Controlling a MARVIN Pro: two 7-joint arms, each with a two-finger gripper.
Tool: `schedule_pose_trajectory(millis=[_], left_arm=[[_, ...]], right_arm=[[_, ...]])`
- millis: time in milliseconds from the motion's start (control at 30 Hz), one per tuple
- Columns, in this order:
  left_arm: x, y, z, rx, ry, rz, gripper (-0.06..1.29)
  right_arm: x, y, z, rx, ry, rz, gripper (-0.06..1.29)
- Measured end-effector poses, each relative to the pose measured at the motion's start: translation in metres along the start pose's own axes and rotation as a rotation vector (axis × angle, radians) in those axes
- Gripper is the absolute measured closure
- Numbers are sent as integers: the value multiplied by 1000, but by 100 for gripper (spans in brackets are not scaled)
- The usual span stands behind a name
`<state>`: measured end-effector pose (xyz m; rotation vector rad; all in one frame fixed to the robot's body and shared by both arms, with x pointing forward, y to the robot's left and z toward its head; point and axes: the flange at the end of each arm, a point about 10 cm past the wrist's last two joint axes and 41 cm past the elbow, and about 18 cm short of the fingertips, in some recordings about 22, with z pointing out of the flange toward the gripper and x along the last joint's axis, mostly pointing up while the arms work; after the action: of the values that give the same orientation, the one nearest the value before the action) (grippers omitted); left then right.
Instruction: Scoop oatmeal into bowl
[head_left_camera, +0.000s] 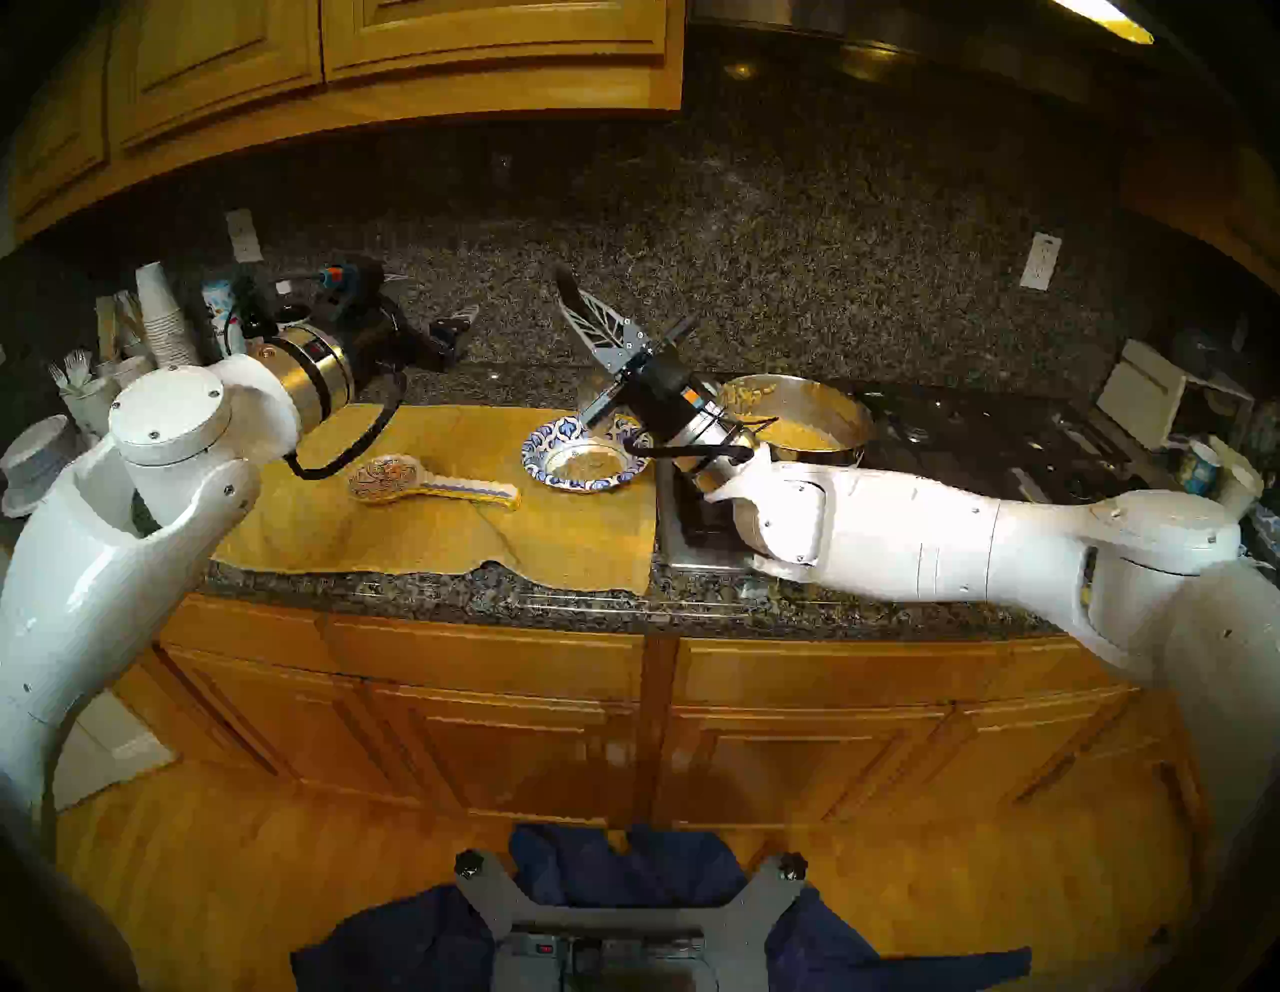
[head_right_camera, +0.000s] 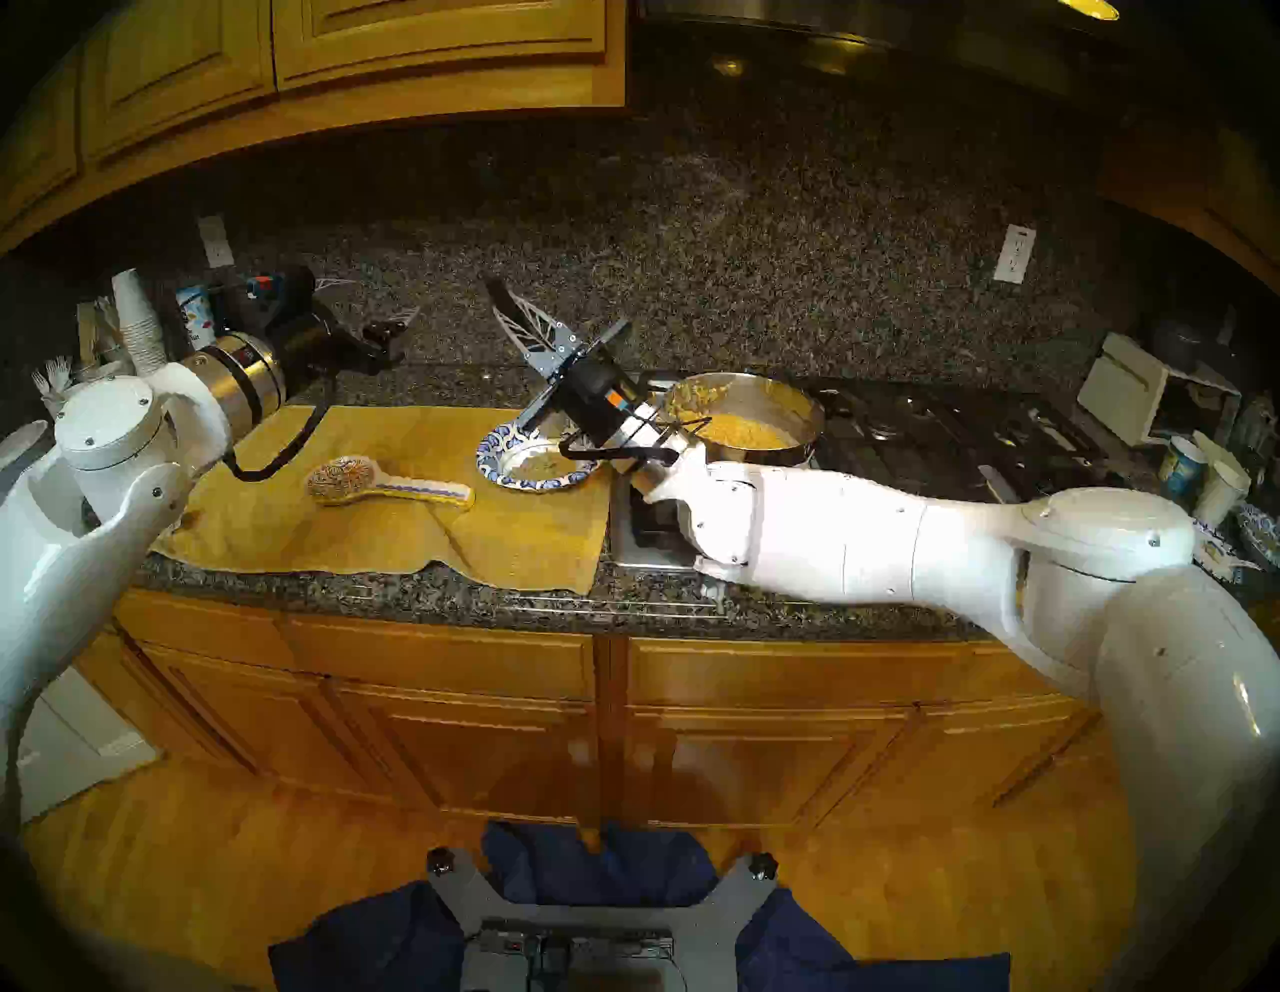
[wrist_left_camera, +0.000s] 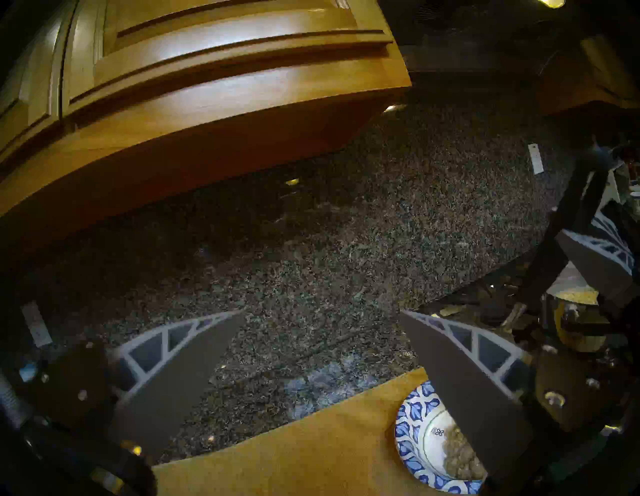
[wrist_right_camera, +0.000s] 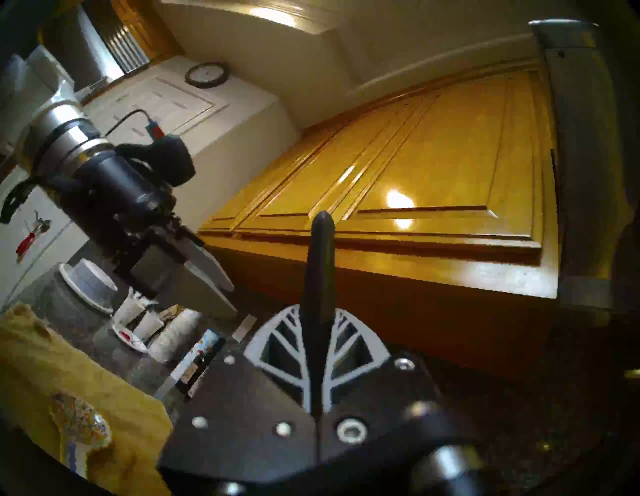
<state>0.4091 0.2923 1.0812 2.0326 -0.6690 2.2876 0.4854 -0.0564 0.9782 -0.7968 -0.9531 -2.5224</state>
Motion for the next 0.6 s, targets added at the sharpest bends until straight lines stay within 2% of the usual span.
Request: schedule_pose_trajectory(millis=[400, 600], left_arm=[[0, 0, 0, 0, 0, 0, 0], [0, 0, 0, 0, 0, 0, 0]], right_arm=[[19, 12, 14, -224, -2, 144, 126], [32, 18, 21, -312, 9, 208, 126]])
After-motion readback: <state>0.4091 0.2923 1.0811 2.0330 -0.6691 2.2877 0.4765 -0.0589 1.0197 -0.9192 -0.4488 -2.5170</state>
